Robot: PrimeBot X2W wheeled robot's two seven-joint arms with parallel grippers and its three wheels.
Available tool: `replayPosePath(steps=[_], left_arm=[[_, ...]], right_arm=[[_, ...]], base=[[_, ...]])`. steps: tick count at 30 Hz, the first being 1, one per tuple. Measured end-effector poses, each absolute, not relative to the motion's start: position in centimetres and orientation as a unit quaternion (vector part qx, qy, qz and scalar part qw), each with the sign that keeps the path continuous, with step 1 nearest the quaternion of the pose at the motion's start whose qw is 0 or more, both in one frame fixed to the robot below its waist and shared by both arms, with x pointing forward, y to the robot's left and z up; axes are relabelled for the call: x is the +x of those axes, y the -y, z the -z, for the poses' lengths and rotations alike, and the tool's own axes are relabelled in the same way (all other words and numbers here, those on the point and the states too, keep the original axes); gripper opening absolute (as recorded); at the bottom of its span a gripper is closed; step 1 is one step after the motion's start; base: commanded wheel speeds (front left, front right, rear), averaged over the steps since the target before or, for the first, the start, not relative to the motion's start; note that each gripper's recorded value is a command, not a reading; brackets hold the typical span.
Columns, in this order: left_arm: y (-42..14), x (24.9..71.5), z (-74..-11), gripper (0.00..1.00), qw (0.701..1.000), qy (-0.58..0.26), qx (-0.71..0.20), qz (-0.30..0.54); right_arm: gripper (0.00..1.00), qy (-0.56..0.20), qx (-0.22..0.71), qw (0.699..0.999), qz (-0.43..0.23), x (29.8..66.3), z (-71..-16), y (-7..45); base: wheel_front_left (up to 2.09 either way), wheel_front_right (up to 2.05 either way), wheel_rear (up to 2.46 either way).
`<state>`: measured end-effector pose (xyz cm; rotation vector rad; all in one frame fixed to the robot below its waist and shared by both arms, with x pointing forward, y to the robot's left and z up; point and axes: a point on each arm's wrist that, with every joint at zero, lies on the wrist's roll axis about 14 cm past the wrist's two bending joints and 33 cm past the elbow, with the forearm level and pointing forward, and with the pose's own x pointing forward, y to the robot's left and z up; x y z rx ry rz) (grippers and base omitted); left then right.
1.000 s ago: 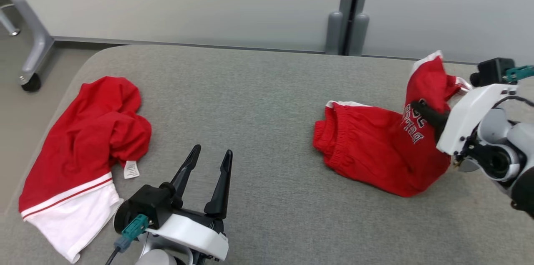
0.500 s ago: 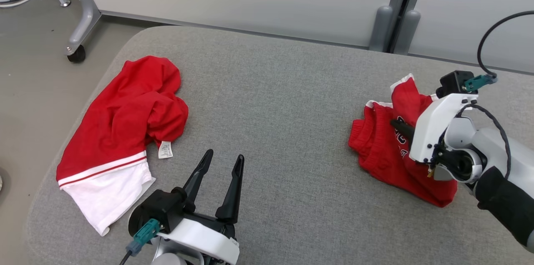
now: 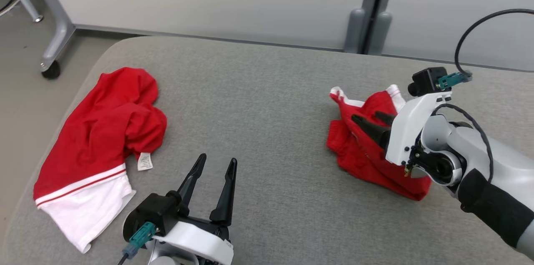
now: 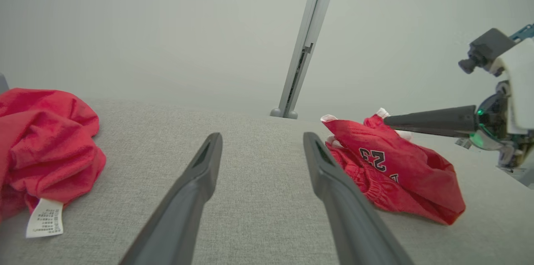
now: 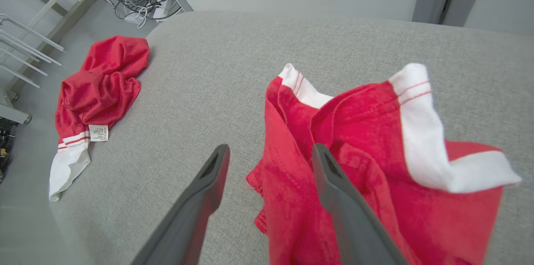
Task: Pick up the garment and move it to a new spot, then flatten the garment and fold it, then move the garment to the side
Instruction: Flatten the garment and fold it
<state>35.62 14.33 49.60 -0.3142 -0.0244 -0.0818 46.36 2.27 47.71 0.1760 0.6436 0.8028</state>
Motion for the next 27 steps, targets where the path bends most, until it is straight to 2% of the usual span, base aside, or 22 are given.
replayPosePath(steps=[6, 13, 23, 24, 26, 27], left_arm=[[-13.0, 35.9, -50.1, 1.00, 0.986, 0.018, -0.155, 0.066], [-11.5, 36.1, -50.2, 1.00, 0.983, 0.019, -0.156, 0.091], [-11.9, 36.2, -49.4, 1.00, 0.984, 0.008, -0.157, 0.084], [-12.0, 36.2, -49.3, 1.00, 0.984, 0.006, -0.157, 0.082], [-12.1, 36.3, -49.2, 1.00, 0.984, 0.005, -0.157, 0.080], [-12.2, 36.4, -49.1, 1.00, 0.985, 0.004, -0.157, 0.078]], right_arm=[[1.00, -0.215, 0.114, 0.894, -0.377, 46.8, -52.5, 0.3], [1.00, -0.103, 0.119, 0.941, -0.298, 49.0, -55.5, 7.8], [1.00, -0.156, 0.147, 0.946, -0.244, 48.0, -49.9, 10.9], [0.95, -0.165, 0.151, 0.944, -0.242, 48.0, -49.3, 10.8], [0.00, -0.189, 0.154, 0.940, -0.240, 47.9, -48.0, 10.4], [0.00, -0.199, 0.151, 0.938, -0.240, 48.0, -47.4, 10.3]], base=[[0.00, 0.00, 0.00], [0.00, 0.00, 0.00], [0.00, 0.00, 0.00], [0.00, 0.00, 0.00], [0.00, 0.00, 0.00], [0.00, 0.00, 0.00]])
